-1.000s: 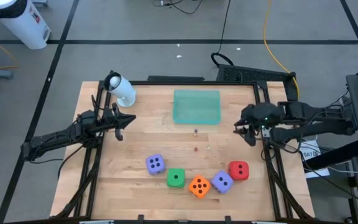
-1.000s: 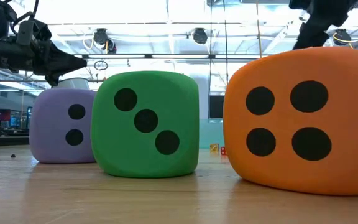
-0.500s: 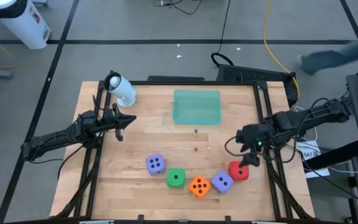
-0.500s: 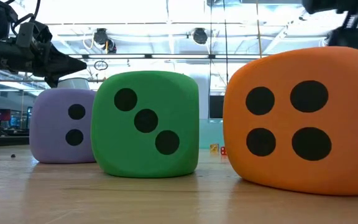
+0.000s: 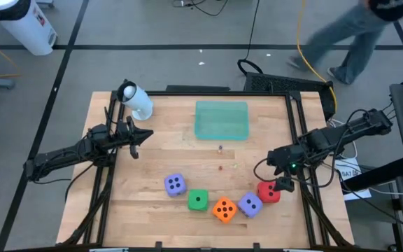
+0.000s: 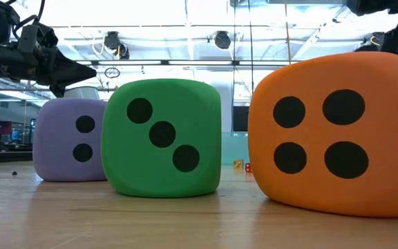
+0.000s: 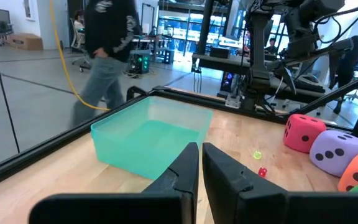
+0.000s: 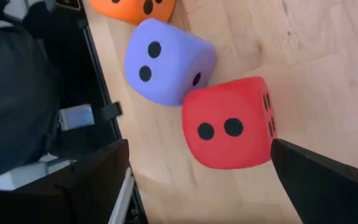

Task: Pick & Place Dice
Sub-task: Put the large red die into the blue bin

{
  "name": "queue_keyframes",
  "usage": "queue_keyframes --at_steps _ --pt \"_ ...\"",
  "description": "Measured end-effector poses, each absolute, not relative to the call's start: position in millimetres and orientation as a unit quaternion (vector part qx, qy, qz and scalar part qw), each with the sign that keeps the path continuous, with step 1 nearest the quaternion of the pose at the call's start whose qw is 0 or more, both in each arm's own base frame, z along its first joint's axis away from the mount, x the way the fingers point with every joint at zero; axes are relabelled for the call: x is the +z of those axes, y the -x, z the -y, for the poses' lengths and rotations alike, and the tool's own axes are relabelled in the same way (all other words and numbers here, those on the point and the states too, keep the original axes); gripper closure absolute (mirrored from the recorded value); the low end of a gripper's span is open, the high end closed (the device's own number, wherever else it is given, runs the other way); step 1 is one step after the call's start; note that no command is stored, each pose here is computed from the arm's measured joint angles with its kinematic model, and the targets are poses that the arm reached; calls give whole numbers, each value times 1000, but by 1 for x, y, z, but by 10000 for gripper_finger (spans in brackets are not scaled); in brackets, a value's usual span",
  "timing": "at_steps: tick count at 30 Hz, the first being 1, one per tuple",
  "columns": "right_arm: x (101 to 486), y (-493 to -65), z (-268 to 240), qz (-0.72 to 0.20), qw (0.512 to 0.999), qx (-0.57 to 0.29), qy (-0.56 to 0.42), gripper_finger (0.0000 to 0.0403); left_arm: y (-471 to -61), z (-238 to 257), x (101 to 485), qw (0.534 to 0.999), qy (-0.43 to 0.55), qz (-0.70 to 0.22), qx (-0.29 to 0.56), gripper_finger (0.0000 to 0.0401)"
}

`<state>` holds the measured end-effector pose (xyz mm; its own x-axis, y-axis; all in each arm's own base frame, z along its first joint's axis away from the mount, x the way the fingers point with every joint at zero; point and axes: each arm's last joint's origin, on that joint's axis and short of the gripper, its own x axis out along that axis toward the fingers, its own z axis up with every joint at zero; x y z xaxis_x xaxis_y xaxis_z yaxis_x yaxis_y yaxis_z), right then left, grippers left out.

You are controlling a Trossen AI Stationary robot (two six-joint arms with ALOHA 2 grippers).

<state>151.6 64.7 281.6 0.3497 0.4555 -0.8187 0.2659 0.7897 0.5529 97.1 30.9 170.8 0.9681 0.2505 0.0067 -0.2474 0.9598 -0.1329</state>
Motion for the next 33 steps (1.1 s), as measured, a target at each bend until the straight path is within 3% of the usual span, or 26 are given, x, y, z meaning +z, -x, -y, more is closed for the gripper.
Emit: queue_keyframes --at_steps 7,12,18,22,27,33 --pt "263 -165 -67 -505 812 101 -274 19 -97 -31 171 990 63 11 126 368" --pt "253 -172 -69 -522 798 97 -285 19 -97 -31 171 990 68 12 126 368" --pt "277 -179 -94 -547 792 112 -246 19 -97 -31 169 988 84 3 126 368" --pt "299 -182 -112 -578 795 67 -173 19 -97 -31 168 988 84 2 126 368" --pt "296 -185 -135 -608 792 6 -54 19 -97 -31 168 988 85 0 127 368" --pt "283 -189 -143 -639 765 -9 -78 7 -97 -31 166 988 87 -10 127 368"
